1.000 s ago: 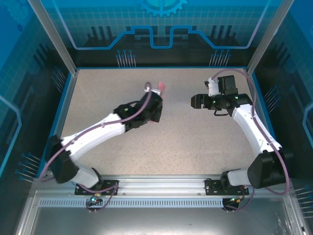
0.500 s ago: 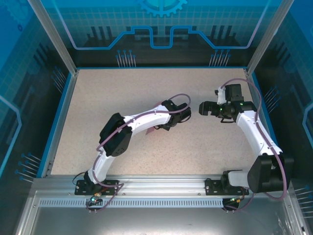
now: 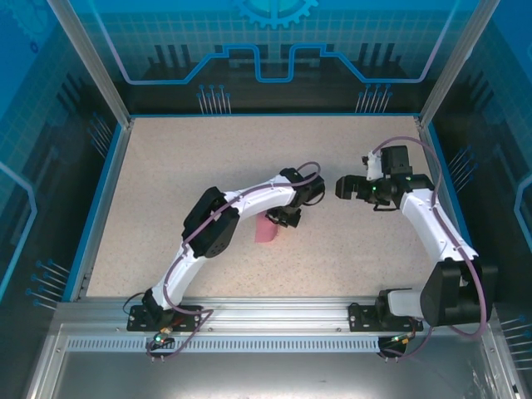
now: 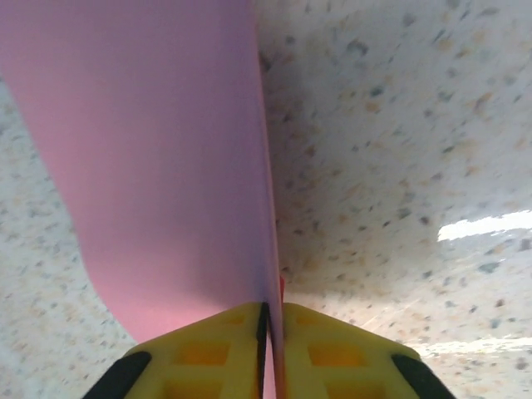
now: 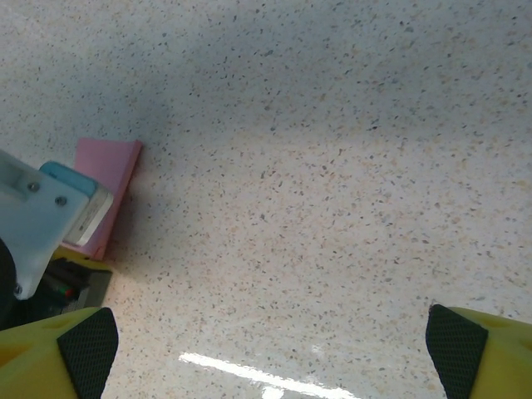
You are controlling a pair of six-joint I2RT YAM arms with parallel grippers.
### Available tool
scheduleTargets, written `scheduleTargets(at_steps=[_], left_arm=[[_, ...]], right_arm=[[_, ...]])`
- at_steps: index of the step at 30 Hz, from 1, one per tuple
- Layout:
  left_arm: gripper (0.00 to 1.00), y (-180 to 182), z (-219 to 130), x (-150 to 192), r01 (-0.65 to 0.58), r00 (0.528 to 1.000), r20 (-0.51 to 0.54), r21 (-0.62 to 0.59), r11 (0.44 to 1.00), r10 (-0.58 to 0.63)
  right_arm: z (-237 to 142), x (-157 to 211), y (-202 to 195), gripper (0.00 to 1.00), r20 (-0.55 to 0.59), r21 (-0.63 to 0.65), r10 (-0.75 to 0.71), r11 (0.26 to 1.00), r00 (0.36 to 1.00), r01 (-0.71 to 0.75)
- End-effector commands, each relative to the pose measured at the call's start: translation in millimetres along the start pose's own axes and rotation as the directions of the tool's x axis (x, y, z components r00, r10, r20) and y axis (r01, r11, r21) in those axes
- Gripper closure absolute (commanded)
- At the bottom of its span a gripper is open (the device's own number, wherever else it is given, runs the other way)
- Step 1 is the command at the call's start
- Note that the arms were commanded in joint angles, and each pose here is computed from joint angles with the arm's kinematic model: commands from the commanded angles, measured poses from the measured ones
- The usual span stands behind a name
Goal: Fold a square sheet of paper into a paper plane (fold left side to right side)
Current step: Turn over the paper at the center of the table, then third fold the triangle at the center of the table.
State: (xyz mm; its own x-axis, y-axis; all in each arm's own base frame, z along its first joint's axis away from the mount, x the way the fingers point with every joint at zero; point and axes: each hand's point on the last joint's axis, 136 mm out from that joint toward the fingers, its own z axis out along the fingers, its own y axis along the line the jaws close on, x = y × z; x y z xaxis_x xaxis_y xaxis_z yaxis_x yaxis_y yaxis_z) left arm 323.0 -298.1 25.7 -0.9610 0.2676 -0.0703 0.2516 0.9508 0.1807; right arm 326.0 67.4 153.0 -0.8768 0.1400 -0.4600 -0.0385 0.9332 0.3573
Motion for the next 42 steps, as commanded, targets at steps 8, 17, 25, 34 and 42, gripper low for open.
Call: scheduleTargets(at_steps=[8,17,25,34,42], left_arm=[[0.55,-30.2,-15.7,-12.4,0.057,0.998,-0.009,0.318,0.947,-0.057],[0.40,-1.6,-76.9,-21.4,0.114,0.967,0.123,0.577,0.809,-0.224],[0.39,65.2,-58.8,-1.8,0.293,0.894,0.057,0.678,0.674,-0.445],[0.38,59.4,-20.0,0.5,0.364,0.883,-0.053,0.702,0.612,-0.466],[0.38,50.6,3.0,2.4,0.392,0.886,-0.109,0.694,0.604,-0.450]], right_arm=[[23.7,10.7,6.6,0.01,-0.077,-0.086,0.049,0.995,0.996,-0.055],[57.0,13.8,44.4,0.01,-0.162,-0.180,-0.051,0.984,0.985,0.021],[107.7,4.1,120.0,0.25,-0.213,-0.343,-0.152,0.937,0.965,0.072],[164.9,-8.1,153.2,0.29,-0.245,-0.373,-0.194,0.923,0.950,0.093],[169.4,-1.5,149.1,0.29,-0.256,-0.370,-0.202,0.924,0.945,0.097]])
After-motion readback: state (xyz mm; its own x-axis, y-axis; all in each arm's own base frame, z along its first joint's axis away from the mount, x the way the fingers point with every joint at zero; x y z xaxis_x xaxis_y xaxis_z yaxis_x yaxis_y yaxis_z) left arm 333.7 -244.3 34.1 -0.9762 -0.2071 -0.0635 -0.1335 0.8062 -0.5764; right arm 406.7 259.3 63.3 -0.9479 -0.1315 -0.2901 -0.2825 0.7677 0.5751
